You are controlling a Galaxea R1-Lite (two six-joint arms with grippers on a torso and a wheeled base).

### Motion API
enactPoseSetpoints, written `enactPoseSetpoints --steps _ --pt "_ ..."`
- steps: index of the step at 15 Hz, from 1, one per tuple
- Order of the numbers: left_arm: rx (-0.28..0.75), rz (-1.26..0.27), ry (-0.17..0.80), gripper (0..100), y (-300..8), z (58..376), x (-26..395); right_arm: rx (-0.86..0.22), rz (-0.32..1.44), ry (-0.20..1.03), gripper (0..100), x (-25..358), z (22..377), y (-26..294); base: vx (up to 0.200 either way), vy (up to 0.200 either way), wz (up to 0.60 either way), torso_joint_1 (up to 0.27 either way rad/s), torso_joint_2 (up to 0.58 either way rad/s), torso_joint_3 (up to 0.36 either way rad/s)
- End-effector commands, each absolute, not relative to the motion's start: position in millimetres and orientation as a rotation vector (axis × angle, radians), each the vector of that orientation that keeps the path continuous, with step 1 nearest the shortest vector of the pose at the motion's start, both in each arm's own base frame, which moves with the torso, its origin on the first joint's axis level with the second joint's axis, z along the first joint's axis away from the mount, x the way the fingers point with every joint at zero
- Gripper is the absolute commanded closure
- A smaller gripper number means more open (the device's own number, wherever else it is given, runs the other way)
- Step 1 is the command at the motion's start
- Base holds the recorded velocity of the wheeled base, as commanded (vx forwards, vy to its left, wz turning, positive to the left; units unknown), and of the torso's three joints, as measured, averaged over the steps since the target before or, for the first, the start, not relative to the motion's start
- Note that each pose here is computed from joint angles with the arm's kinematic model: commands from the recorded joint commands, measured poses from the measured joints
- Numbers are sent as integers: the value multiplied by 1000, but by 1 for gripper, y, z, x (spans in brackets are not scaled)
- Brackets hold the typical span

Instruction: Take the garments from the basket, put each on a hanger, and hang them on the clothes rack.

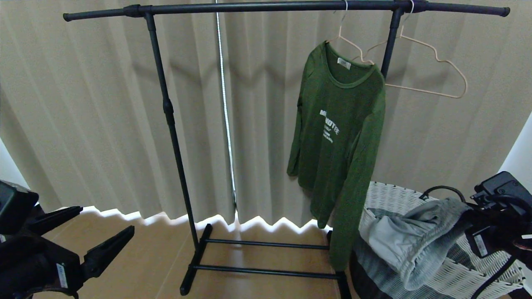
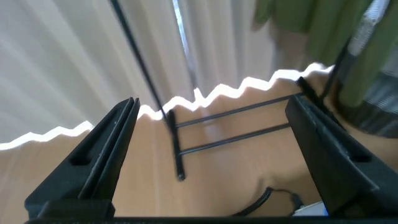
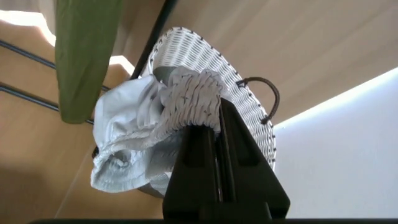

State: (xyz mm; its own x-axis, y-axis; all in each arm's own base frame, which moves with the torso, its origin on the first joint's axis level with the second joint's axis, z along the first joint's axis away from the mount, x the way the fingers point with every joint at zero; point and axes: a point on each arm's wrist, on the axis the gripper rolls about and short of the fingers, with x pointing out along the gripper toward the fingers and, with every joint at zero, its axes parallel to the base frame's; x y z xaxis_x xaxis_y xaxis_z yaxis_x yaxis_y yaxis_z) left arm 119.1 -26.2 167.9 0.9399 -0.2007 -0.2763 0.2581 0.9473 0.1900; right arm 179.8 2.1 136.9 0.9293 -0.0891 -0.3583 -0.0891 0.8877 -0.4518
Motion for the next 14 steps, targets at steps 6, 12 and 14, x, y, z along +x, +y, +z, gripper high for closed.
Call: enactPoseSetpoints --steps 6,12,14 --pt "269 -232 268 0 -23 160 113 -497 100 375 100 192 139 21 0 0 0 0 0 0" --pt "361 -358 274 0 -37 165 130 -430 224 305 100 212 153 57 0 0 0 0 0 0" --pt "311 -449 260 0 -60 181 152 -379 239 238 100 216 170 65 0 0 0 0 0 0"
